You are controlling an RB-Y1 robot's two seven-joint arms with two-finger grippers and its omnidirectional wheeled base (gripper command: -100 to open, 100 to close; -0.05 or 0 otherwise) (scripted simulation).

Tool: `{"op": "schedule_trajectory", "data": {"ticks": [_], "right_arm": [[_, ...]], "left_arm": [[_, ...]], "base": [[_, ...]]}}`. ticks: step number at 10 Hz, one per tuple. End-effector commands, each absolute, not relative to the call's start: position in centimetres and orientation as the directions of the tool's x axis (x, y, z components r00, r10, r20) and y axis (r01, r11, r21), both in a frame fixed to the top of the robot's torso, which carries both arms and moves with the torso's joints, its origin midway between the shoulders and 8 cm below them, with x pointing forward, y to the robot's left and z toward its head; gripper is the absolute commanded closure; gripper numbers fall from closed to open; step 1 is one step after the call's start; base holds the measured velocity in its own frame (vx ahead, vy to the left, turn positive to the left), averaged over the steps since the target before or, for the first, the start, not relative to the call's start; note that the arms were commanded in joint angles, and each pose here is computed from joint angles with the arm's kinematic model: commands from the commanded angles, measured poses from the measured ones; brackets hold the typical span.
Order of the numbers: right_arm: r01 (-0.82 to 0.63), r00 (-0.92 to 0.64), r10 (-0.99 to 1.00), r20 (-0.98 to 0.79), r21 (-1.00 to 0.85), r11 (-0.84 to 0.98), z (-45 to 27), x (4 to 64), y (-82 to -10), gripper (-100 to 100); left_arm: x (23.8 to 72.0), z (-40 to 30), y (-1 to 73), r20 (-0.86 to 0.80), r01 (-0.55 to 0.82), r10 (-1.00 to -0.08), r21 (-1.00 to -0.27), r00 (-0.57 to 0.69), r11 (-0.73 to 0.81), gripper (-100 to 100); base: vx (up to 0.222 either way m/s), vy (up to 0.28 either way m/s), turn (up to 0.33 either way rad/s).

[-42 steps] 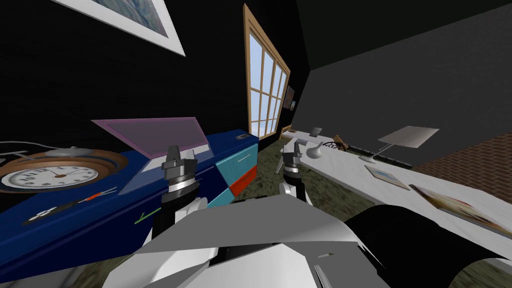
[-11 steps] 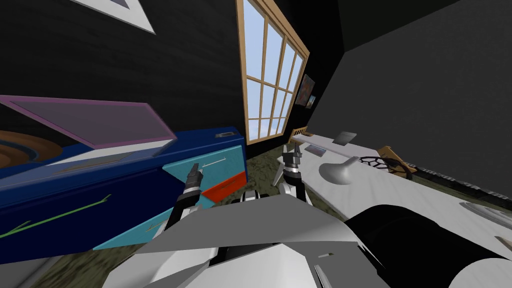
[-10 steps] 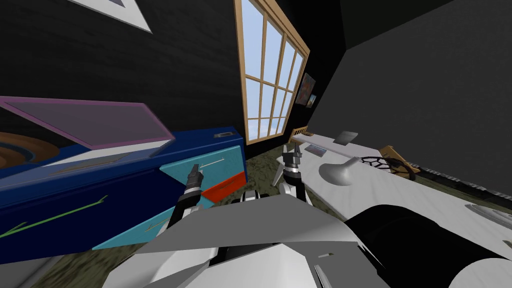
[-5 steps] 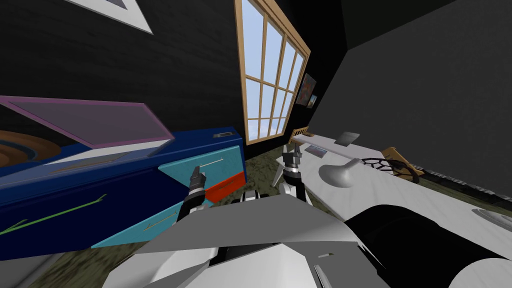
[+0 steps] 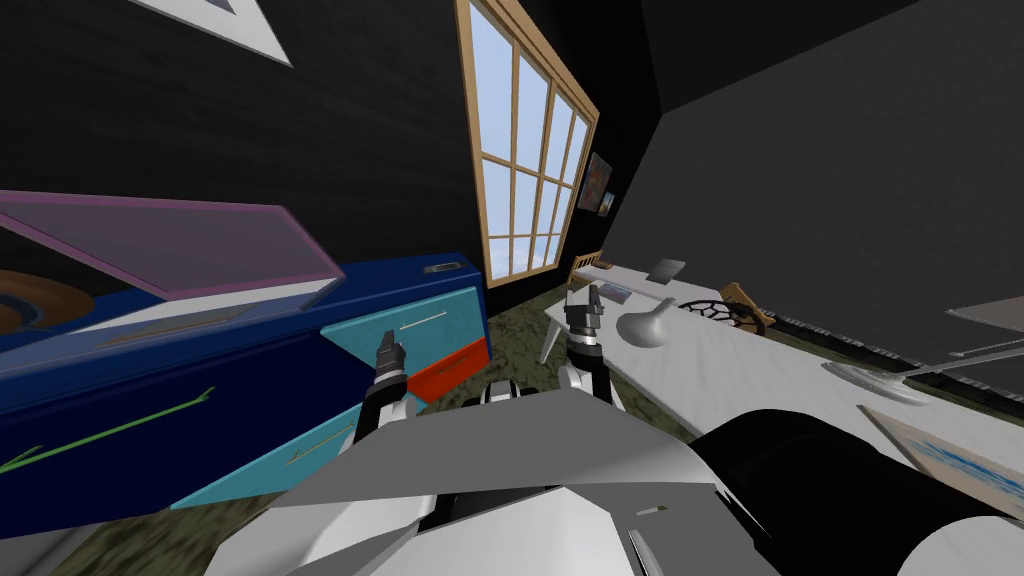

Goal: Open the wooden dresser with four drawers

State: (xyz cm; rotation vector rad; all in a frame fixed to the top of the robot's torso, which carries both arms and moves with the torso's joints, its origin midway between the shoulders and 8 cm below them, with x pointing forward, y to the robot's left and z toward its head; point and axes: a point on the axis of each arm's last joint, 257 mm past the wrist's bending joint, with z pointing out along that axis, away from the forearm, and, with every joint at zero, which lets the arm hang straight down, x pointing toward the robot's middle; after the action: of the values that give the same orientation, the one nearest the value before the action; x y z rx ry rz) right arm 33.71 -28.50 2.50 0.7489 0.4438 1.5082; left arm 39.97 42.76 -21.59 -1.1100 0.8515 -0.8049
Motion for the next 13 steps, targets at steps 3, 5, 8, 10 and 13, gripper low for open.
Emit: {"op": "schedule_trajectory", "data": {"ticks": [3, 5, 8, 10, 13], "right_arm": [[-0.725, 0.046, 0.982, 0.185, 0.682, -0.094, 2.5, 33.7, -28.5, 0], [-0.725, 0.047, 0.982, 0.185, 0.682, -0.094, 2.5, 33.7, -28.5, 0], [-0.725, 0.047, 0.982, 0.185, 0.682, -0.094, 2.5, 33.7, -28.5, 0], [-0.725, 0.047, 0.982, 0.185, 0.682, -0.094, 2.5, 33.7, -28.5, 0], [-0.725, 0.047, 0.982, 0.185, 0.682, -0.094, 2.5, 33.7, -28.5, 0]], "left_arm": [[42.3, -20.9, 45.1, -0.189, 0.121, -0.846, -0.951, 0.499, 0.284, -100], [43.3, -21.3, 44.7, -0.177, 0.123, -0.853, -0.955, 0.491, 0.269, -100], [44.9, -21.3, 46.5, -0.188, 0.110, -0.827, -0.952, 0.529, 0.287, -100], [45.1, -20.8, 48.1, -0.212, 0.097, -0.797, -0.943, 0.566, 0.320, -100], [46.5, -21.0, 49.5, -0.213, 0.082, -0.772, -0.943, 0.599, 0.323, -100]], "base": [[-0.065, 0.027, -0.128], [-0.047, 0.008, 0.020], [-0.089, 0.031, -0.123], [-0.063, 0.013, -0.116], [-0.106, 0.020, -0.111]]}}
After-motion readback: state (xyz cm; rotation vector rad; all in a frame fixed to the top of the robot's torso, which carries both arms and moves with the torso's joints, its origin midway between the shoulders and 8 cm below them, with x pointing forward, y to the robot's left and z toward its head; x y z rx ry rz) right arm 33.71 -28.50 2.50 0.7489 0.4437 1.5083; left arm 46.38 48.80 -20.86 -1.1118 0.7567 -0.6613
